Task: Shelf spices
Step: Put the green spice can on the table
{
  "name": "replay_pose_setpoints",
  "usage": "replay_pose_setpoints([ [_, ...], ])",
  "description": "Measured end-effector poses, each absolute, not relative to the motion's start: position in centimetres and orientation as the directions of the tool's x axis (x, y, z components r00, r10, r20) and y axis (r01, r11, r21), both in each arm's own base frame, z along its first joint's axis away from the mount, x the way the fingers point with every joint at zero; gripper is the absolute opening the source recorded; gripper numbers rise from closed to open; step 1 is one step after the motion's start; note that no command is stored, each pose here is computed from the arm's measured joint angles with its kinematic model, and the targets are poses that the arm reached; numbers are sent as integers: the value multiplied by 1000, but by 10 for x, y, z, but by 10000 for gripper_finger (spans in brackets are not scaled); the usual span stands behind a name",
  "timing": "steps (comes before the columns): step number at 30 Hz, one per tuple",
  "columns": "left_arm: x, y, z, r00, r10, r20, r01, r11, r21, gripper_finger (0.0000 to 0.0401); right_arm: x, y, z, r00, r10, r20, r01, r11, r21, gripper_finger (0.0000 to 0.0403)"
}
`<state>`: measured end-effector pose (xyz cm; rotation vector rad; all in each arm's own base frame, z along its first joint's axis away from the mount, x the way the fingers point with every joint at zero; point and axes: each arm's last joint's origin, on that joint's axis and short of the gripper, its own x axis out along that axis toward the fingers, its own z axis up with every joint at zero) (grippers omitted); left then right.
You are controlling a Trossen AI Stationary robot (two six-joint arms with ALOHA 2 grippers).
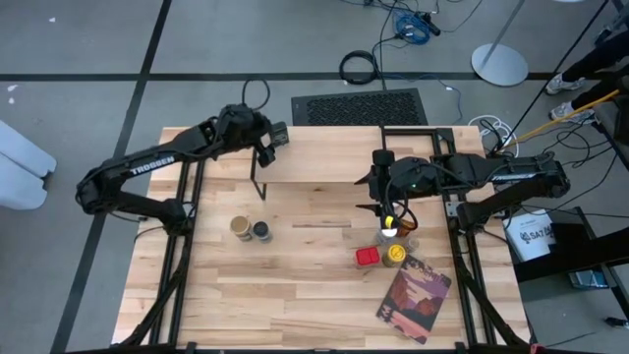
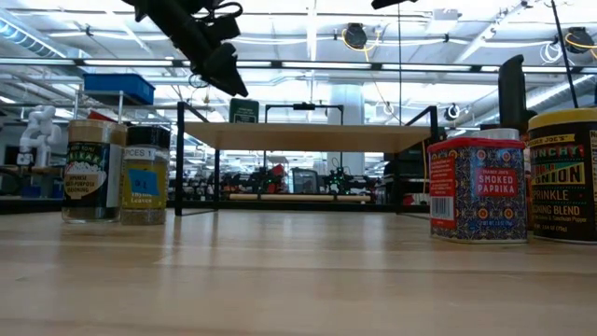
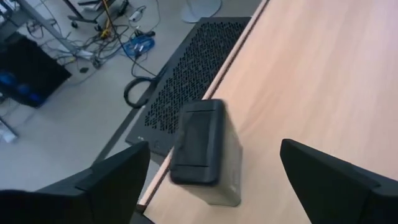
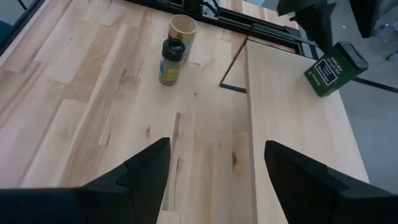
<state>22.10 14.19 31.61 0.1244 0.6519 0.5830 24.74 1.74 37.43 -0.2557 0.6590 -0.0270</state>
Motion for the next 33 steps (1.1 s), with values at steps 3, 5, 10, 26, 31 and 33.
replay_pose_setpoints([
  [3,217,149,316,648,539,-538,-487,836,251,366,247,17,374,792,-104,-602,-57,969,-242,249],
  [5,214,153,316,654,529,-541,-485,842,236,365,247,17,374,792,-104,-602,-57,969,-242,249],
  [10,210,158,316,687,484,-542,-458,867,194,365,247,17,374,792,-104,-602,-57,969,-242,249],
  [26,220,178,292,657,438,-613,-419,889,185,365,247,17,374,791,-105,-603,-56,968,-243,249],
  [31,222,178,292,682,414,-603,-399,902,168,365,247,17,374,790,-106,-603,-56,968,-243,249],
  [33,222,177,292,691,405,-599,-391,906,162,365,247,17,374,790,-106,-604,-56,968,-243,249],
])
